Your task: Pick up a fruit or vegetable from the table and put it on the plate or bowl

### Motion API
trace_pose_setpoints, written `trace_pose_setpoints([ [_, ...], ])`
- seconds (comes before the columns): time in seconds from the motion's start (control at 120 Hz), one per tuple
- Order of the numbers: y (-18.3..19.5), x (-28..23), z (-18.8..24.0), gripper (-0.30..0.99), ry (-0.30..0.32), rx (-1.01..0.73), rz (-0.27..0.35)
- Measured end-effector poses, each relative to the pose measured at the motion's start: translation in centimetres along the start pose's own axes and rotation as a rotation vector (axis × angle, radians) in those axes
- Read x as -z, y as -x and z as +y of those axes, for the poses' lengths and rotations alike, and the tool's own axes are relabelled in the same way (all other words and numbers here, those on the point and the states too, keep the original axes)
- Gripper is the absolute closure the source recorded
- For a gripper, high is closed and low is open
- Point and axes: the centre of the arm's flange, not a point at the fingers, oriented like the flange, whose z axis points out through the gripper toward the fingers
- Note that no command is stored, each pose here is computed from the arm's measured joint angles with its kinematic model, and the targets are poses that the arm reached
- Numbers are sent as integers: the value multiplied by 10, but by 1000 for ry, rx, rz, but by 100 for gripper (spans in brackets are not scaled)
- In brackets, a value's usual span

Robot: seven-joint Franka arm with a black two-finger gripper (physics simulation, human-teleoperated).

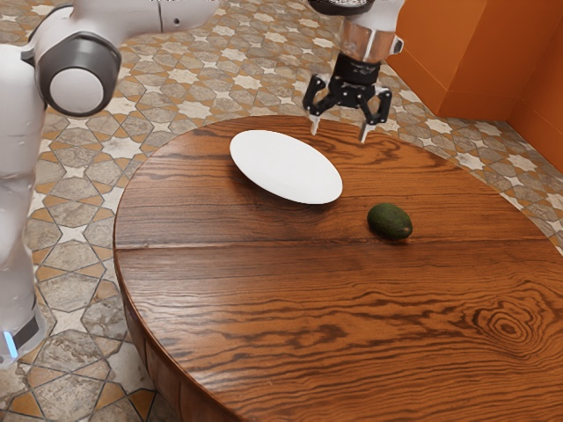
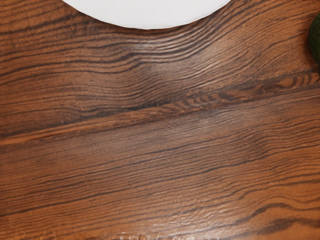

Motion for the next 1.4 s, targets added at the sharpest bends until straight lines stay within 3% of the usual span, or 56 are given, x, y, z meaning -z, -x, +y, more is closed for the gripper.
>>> trace_pose_setpoints([
  [0.325,-5,1,-1,0,-2,403,16],
  [0.392,-12,-18,24,0,-5,465,21],
  [0.483,-54,-59,78,0,0,525,-65],
  [0.567,-86,-88,98,0,11,602,-88],
  [0.767,-82,-134,136,0,65,688,-113],
  [0.883,-84,-139,144,0,108,738,-123],
  [1.017,-130,-139,138,0,142,829,-142],
  [1.167,-151,-157,141,0,131,858,-212],
  [1.4,-158,-200,160,0,136,870,-262],
])
